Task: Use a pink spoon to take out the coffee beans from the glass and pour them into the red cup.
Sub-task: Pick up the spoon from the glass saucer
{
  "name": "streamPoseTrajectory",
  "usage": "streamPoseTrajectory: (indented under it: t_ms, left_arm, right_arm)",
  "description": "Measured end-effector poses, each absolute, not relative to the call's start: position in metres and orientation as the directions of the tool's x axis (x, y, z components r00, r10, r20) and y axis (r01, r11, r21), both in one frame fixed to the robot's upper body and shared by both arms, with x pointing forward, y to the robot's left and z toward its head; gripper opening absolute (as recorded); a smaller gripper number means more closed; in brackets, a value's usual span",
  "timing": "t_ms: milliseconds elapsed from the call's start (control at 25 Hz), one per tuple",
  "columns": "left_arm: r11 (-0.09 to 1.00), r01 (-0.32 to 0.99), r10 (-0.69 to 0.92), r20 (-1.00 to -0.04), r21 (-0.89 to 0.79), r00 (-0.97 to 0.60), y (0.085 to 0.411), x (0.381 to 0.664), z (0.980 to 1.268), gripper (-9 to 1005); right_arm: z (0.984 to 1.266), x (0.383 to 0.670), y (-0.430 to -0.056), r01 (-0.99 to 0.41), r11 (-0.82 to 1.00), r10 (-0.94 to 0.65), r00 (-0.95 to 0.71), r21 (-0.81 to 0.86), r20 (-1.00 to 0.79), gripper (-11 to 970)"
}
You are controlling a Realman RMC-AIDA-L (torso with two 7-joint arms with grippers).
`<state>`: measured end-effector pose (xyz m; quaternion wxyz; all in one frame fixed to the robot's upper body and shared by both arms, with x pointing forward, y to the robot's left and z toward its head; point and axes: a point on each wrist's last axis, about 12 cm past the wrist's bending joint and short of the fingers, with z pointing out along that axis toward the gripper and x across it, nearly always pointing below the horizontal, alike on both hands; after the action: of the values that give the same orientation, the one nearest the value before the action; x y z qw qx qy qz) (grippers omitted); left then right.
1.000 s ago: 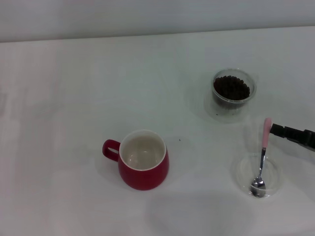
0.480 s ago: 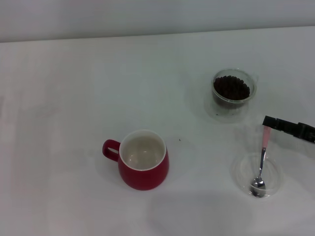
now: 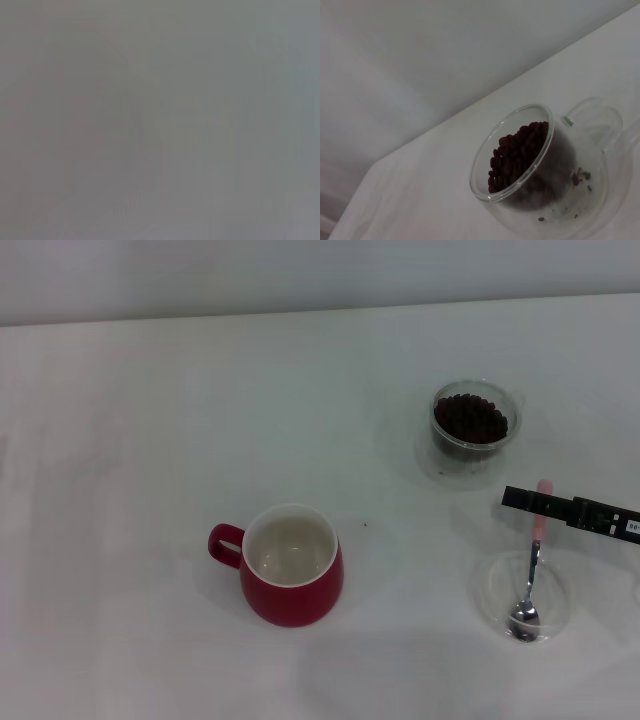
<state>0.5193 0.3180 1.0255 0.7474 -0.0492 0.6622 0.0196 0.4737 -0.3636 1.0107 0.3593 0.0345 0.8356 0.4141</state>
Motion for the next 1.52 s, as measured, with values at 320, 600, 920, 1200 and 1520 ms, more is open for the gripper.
streamPoseTrajectory:
  t_ms: [320, 600, 920, 1200, 1520]
  left_arm:
    - [0.994, -0.094, -0.038, -0.992, -0.049, 0.123, 0.3175, 0.5193, 1.0255, 801]
    - [0.995, -0.092, -0.038, -0.991, -0.050, 0.125, 0.3171, 0.5200, 1.0260, 801]
    - [0.995, -0.090, -0.038, -0.991, -0.050, 0.127, 0.3164, 0.5211, 1.0267, 801]
    - [0.994, -0.099, -0.042, -0.991, -0.055, 0.131, 0.3173, 0.5218, 1.0273, 800]
    - [0.993, -0.101, -0.040, -0.990, -0.054, 0.133, 0.3181, 0.5226, 1.0280, 800]
  right_arm:
    - [1.0088, 0.4742, -0.3642, -0.227, 0.666, 0.356, -0.740, 0.711, -0.570, 629]
    - [1.0090, 0.4764, -0.3631, -0.229, 0.668, 0.354, -0.739, 0.708, -0.573, 509]
    - [1.0084, 0.4781, -0.3643, -0.220, 0.678, 0.354, -0.738, 0.701, -0.574, 441]
    - [1.0086, 0.4789, -0.3647, -0.218, 0.679, 0.356, -0.738, 0.701, -0.574, 287]
    - [1.0097, 0.4794, -0.3661, -0.215, 0.678, 0.361, -0.736, 0.703, -0.573, 181]
